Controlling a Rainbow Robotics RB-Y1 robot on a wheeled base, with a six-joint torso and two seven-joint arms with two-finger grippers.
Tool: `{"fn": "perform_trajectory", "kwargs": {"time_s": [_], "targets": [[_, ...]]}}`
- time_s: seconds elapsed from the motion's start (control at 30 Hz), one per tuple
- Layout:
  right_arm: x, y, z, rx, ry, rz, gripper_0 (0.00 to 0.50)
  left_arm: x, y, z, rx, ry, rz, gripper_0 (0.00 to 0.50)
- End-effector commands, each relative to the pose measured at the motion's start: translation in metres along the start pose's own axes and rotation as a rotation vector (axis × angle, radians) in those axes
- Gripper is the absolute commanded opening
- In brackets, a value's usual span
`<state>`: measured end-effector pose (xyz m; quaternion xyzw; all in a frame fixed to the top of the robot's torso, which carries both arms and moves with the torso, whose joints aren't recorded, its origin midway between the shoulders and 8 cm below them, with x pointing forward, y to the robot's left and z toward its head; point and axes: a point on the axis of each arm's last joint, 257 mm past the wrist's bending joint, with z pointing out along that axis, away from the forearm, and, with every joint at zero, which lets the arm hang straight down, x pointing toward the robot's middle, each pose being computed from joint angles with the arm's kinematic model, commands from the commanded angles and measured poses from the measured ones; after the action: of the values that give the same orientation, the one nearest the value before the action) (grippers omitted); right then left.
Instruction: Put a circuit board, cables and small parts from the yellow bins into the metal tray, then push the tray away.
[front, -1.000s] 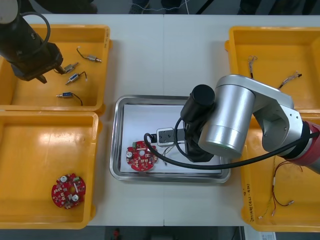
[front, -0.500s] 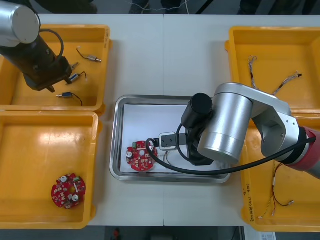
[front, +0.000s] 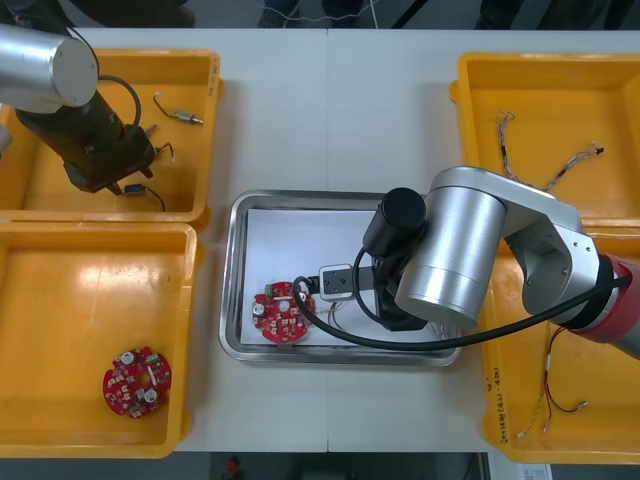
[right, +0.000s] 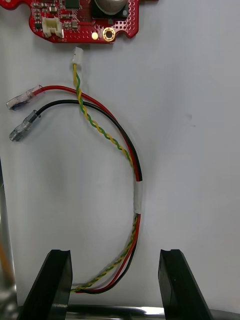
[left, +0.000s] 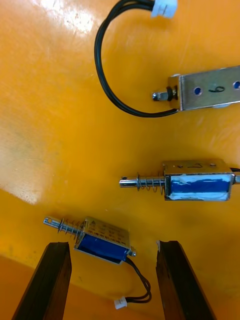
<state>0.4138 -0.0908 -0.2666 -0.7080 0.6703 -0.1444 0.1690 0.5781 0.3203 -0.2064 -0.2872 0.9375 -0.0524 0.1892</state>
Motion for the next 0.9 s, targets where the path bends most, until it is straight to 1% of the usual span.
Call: {"fn": "perform_trajectory", "kwargs": {"time_s": [0.03,0.07,0.13,0.2,0.27,0.33,0.43,0.47,0.5,0.53,0.57,0.67,0.7,0.77,0.83,0.9], "targets": [[-0.009,-0.015,-0.019,0.039,-0.041,0.033,0.5,-0.01,-0.023,-0.005,0.019,-0.046,-0.019,0.5],[-0.009,-0.017,-0.023,0.043,-0.043,0.04,0.5,-0.009,-0.022,-0.002,0.012,-0.048,-0.014,0.5],[-0.008,-0.019,-0.027,0.047,-0.041,0.044,0.5,-0.009,-0.022,-0.001,0.009,-0.05,-0.01,0.5],[-0.002,-0.024,-0.042,0.055,-0.022,0.057,0.5,-0.006,-0.017,0.006,-0.008,-0.045,-0.005,0.5],[0.002,-0.026,-0.047,0.058,-0.014,0.066,0.5,-0.005,-0.016,0.007,-0.012,-0.045,-0.006,0.5],[0.015,-0.03,-0.064,0.066,0.02,0.088,0.5,-0.003,-0.013,0.011,-0.021,-0.043,-0.002,0.5],[0.032,-0.032,-0.081,0.072,0.058,0.119,0.5,-0.002,-0.012,0.014,-0.018,-0.044,-0.001,0.5],[0.033,-0.037,-0.088,0.087,0.048,0.133,0.5,-0.003,-0.012,0.014,-0.016,-0.046,0.0,0.463],[0.033,-0.039,-0.09,0.093,0.04,0.14,0.5,-0.003,-0.012,0.014,-0.016,-0.046,-0.001,0.383],[0.033,-0.044,-0.096,0.108,0.023,0.156,0.5,-0.003,-0.012,0.014,-0.016,-0.046,-0.001,0.189],[0.033,-0.049,-0.102,0.121,0.006,0.169,0.5,-0.003,-0.012,0.014,-0.016,-0.045,-0.002,0.005],[0.036,-0.063,-0.116,0.154,-0.026,0.209,0.5,-0.003,-0.012,0.014,-0.014,-0.046,-0.001,0.0],[0.036,-0.065,-0.119,0.158,-0.033,0.216,0.5,-0.003,-0.012,0.014,-0.014,-0.047,0.0,0.0],[0.041,-0.077,-0.128,0.183,-0.052,0.252,0.5,-0.003,-0.012,0.014,-0.014,-0.046,-0.001,0.0],[0.047,-0.084,-0.134,0.199,-0.056,0.277,0.5,-0.003,-0.013,0.014,-0.013,-0.047,0.003,0.0],[0.057,-0.091,-0.139,0.216,-0.052,0.3,0.5,-0.004,-0.014,0.012,-0.008,-0.048,0.0,0.0]]}}
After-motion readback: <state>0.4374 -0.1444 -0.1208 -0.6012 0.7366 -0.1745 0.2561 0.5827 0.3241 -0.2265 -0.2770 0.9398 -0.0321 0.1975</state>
